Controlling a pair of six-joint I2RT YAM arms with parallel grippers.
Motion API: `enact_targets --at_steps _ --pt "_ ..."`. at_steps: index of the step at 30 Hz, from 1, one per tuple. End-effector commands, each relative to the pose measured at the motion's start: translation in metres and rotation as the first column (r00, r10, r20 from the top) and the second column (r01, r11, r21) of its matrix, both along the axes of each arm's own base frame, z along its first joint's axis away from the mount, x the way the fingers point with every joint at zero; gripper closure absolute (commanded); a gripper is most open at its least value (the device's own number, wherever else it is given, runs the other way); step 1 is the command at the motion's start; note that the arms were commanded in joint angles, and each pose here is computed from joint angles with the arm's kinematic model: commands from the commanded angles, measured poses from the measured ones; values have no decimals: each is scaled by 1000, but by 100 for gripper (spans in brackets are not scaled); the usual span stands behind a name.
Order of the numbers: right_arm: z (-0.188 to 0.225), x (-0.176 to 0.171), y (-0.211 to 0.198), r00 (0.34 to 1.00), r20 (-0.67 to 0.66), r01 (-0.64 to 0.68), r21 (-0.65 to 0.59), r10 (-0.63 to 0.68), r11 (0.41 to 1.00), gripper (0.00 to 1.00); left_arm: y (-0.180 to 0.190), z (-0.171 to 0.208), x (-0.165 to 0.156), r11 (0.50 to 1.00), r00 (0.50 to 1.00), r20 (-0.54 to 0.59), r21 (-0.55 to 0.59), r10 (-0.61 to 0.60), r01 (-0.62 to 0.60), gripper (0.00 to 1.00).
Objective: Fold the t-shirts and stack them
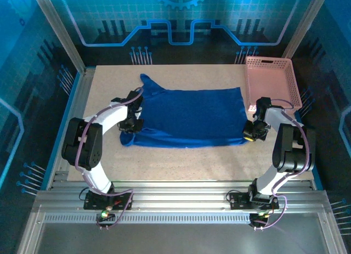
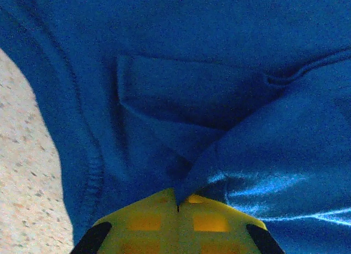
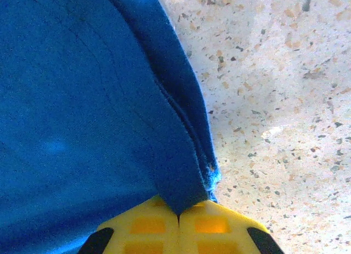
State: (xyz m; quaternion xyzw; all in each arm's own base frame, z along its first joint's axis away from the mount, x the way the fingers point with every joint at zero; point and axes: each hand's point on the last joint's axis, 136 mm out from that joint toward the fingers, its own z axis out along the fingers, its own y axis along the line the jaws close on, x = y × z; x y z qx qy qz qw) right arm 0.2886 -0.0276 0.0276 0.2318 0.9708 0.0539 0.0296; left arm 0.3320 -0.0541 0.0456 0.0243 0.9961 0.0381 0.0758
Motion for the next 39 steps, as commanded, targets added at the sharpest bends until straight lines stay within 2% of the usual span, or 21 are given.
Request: enact_targets --at_steps 1,4,11,17,20,21,23,26,28,31,35,39 --pt "-3 -6 -4 999 -35 -21 -27 20 999 100 6 17 12 999 999 36 -9 -35 35 94" --pt "-4 -8 -8 999 -45 -22 -39 20 999 100 7 18 17 998 999 31 -44 -34 36 94" --pt "-1 -11 -15 999 -47 -20 -62 17 998 100 3 19 23 971 1000 8 -237 -29 31 89" --pt "-1 -8 -16 999 -49 -26 -63 23 998 100 3 16 32 901 997 -27 -427 70 -75 84" --pt "1 -7 -16 999 -45 -26 -62 23 998 100 12 17 38 866 988 -27 -478 153 -147 81" --pt "1 -7 -16 999 -44 -26 -60 23 998 100 16 18 39 869 985 -25 -468 170 -162 80" --pt "2 -6 -14 999 -39 -24 -53 22 998 100 20 30 39 868 978 -11 -458 208 -190 69" --pt "2 -5 -13 999 -37 -25 -50 23 998 100 9 69 31 829 966 61 -529 251 -182 53" --pt "2 -5 -11 999 -37 -26 -41 25 999 100 4 87 16 815 957 91 -550 275 -182 47" --pt "1 -5 -10 999 -35 -26 -39 25 999 100 -4 91 -17 861 968 98 -484 233 -158 42" --pt "0 -2 -8 999 -28 -17 -26 17 1000 100 -12 65 -57 934 985 63 -334 158 -128 41" --pt "-1 0 -7 1000 -26 -12 -17 11 1000 100 -11 41 -70 960 987 59 -250 148 -129 39"
